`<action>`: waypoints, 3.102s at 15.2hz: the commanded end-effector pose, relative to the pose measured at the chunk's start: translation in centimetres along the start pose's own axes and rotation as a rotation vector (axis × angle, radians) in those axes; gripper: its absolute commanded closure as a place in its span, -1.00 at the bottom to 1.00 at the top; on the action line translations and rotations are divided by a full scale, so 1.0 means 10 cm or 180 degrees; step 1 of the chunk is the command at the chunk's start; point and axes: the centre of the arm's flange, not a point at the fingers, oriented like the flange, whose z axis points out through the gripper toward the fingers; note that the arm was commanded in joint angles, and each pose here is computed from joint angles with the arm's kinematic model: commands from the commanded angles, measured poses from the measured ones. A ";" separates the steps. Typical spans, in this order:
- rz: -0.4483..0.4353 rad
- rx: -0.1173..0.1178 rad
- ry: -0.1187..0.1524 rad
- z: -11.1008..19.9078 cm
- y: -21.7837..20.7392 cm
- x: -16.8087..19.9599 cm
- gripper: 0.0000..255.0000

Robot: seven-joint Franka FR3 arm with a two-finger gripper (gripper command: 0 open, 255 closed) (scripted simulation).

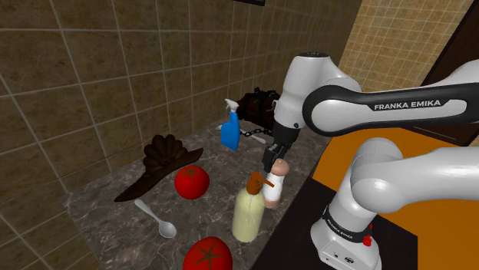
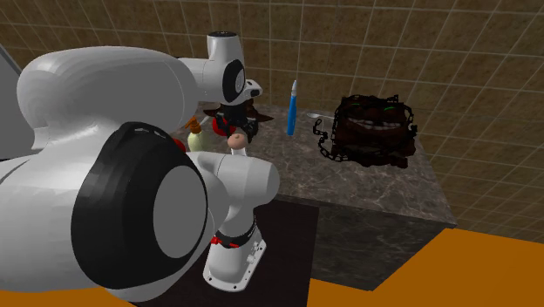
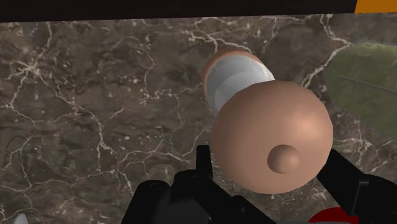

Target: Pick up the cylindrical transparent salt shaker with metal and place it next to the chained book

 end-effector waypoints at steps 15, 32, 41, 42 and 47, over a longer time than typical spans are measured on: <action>0.0001 0.0000 -0.0004 -0.47 0.00 0.03 1.00; 0.0001 0.0000 -0.0004 -1.37 -0.01 0.09 1.00; 0.0001 0.0000 -0.0004 -1.84 -0.02 0.12 1.00; 0.0001 0.0000 -0.0004 -1.89 -0.02 0.13 1.00; 0.0001 0.0000 -0.0004 -2.15 -0.02 0.14 1.00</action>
